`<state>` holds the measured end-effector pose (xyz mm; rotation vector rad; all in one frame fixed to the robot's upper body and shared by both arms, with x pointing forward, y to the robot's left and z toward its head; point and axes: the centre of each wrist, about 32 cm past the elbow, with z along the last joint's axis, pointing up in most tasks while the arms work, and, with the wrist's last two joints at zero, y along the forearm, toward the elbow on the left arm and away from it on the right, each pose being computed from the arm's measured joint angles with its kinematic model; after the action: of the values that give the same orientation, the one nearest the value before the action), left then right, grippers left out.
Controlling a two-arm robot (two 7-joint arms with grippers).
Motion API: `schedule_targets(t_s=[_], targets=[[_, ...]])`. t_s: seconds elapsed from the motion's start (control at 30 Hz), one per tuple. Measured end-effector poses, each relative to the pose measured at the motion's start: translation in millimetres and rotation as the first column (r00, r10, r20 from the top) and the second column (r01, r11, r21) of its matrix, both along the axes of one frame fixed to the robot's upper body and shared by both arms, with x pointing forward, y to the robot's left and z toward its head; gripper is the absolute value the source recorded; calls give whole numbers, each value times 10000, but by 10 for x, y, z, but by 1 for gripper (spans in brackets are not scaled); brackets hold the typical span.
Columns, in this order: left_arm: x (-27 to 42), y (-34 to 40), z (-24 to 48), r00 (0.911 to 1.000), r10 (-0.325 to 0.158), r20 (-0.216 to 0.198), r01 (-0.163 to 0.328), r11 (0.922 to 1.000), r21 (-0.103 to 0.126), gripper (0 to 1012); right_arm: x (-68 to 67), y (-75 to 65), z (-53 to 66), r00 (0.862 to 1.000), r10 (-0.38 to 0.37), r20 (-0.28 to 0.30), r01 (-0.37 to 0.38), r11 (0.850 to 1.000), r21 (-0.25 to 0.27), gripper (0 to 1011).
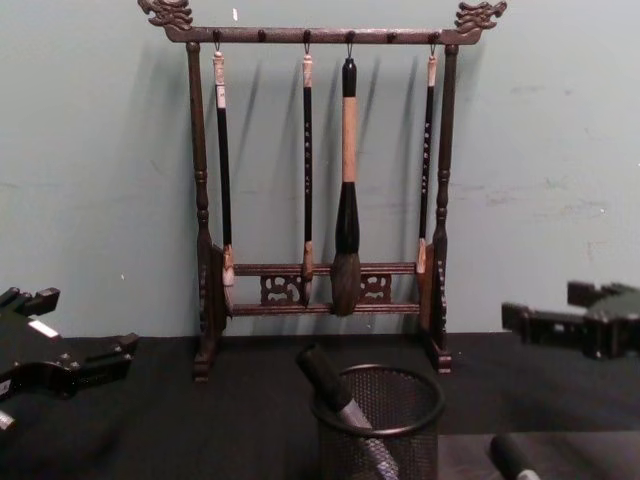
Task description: Pick up the water-based marker from the table and place it into the pen holder.
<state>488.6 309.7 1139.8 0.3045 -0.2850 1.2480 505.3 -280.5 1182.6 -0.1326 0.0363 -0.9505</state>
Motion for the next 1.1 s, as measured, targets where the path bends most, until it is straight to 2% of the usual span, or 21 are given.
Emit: schedule_targets(t_s=[0.3, 0.37, 0.5, 0.67, 0.83, 1.1], targets=[[0, 0, 0, 10000, 0, 0, 0, 10000, 0, 1001, -72, -1, -88, 9921, -248, -1229, 163, 9974, -700, 1000], [0, 0, 0, 10000, 0, 0, 0, 10000, 0, 1001, -73, 1, -95, 9911, -261, -1309, 163, 9971, -749, 1000], [0, 0, 0, 10000, 0, 0, 0, 10000, 0, 1001, -60, 42, -143, 9808, -283, -1930, 56, 9931, -1170, 1002], [0, 0, 0, 10000, 0, 0, 0, 10000, 0, 1001, -42, 91, -191, 9691, -322, -2444, -53, 9885, -1513, 1002], [0, 0, 0, 10000, 0, 0, 0, 10000, 0, 1001, -28, 141, -240, 9596, -413, -2782, -60, 9859, -1670, 1000], [0, 0, 0, 10000, 0, 0, 0, 10000, 0, 1001, -9, 191, -300, 9517, -392, -3044, -161, 9840, -1773, 1000]])
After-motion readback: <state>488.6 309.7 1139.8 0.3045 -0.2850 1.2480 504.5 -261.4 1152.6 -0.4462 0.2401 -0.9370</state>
